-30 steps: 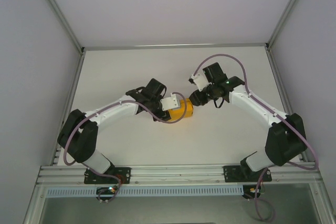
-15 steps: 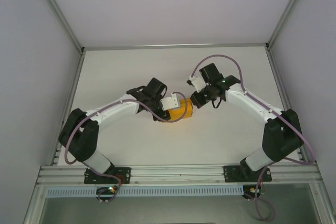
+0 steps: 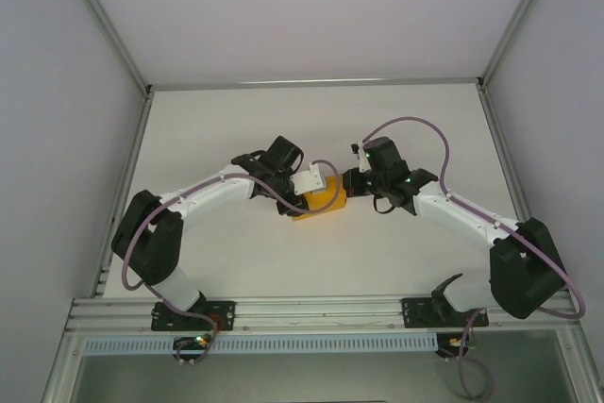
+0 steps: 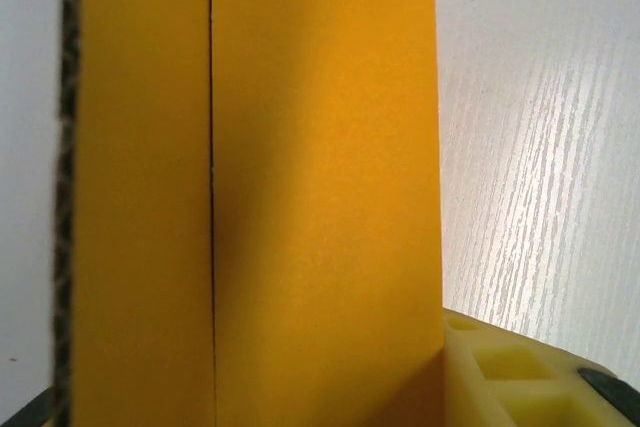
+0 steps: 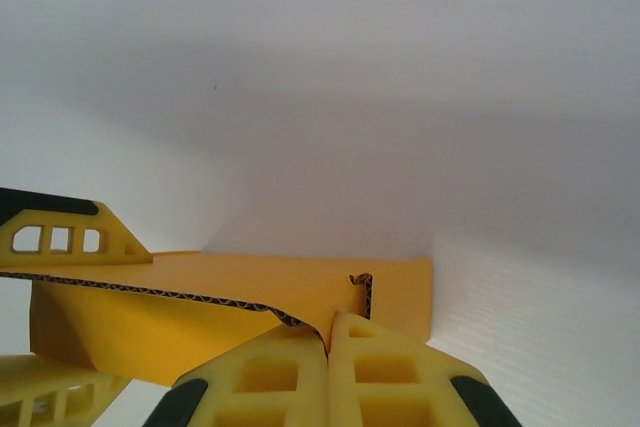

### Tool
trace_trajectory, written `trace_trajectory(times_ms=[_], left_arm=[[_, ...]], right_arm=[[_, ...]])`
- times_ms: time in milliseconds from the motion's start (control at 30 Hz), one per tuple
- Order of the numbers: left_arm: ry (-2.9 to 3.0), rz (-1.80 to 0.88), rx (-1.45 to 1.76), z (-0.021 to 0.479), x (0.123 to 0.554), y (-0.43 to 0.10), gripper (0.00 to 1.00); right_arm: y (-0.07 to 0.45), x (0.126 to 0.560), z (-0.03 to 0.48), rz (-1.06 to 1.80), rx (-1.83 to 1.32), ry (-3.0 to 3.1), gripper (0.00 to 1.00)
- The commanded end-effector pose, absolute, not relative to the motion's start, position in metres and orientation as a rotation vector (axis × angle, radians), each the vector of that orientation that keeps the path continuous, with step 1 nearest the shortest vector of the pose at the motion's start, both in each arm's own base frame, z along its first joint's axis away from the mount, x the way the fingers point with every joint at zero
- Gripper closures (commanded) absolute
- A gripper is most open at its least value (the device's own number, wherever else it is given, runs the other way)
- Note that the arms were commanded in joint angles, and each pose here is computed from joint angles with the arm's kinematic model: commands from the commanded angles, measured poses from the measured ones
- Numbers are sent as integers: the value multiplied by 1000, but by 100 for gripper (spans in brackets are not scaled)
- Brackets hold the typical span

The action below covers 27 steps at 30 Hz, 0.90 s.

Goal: Assemble paper box

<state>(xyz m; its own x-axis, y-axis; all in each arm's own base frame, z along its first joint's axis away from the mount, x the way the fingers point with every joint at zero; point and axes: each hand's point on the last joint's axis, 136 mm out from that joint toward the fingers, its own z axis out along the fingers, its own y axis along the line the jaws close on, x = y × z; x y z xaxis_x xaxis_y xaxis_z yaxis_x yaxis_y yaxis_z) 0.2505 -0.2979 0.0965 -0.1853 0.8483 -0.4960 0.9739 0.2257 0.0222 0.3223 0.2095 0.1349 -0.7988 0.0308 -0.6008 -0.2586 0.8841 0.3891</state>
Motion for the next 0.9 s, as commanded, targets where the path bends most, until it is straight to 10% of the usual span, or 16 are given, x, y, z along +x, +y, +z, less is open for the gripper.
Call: trace_trajectory(times_ms=[0,867], left_arm=[[2076,-407,1680,95,257,-306,58],[2095,-400,1712,90,261,-298,57]], right_arm=[[212,295,89,566,-290,2548,100],[224,266,54,473,-483,2517,100]])
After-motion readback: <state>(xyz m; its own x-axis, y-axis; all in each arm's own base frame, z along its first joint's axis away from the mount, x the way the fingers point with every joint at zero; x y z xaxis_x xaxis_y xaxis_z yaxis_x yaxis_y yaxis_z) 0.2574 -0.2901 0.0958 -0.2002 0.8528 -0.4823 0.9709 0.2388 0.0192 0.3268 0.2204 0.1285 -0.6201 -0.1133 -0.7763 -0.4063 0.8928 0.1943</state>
